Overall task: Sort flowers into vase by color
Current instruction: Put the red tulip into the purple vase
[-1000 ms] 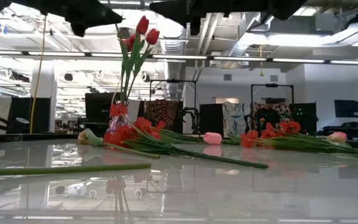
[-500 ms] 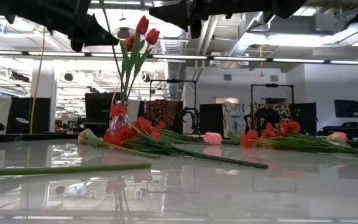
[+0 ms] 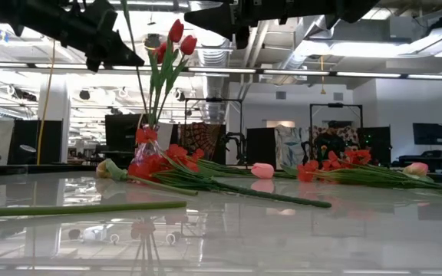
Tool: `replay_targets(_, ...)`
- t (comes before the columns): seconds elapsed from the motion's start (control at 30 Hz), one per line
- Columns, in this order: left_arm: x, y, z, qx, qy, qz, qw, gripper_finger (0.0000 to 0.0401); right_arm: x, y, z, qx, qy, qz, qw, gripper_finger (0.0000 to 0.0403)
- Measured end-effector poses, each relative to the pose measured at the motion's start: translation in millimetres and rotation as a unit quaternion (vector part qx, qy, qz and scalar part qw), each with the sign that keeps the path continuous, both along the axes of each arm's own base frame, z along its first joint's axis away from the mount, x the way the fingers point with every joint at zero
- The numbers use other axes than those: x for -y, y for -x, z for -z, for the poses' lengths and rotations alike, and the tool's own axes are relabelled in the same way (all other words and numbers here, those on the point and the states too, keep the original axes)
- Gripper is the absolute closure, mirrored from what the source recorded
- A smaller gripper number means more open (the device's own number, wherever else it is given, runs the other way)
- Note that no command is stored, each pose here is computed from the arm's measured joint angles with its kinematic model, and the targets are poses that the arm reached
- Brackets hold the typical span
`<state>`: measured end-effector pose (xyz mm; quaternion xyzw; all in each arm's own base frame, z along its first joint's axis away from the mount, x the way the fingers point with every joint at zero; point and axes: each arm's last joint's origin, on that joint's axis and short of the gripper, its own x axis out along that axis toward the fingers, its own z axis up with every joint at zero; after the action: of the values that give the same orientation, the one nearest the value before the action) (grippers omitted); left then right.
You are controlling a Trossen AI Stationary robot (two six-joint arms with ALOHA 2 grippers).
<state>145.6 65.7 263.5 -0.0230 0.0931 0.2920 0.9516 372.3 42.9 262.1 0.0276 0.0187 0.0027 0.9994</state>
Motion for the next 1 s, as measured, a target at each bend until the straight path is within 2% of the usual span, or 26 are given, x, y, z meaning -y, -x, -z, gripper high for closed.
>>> replay_targets(0.43,-12,3,2,-0.006,0.003,-0.007,1.0,0.0401,1,0,1,-0.005,0.0,0.001,1.0,0.0117)
replay_targets(1.0,-26,-20,23,-0.06,0.023,-0.012,0.998,0.0401,1,0,1,-0.004,0.004,0.0,1.0,0.0117)
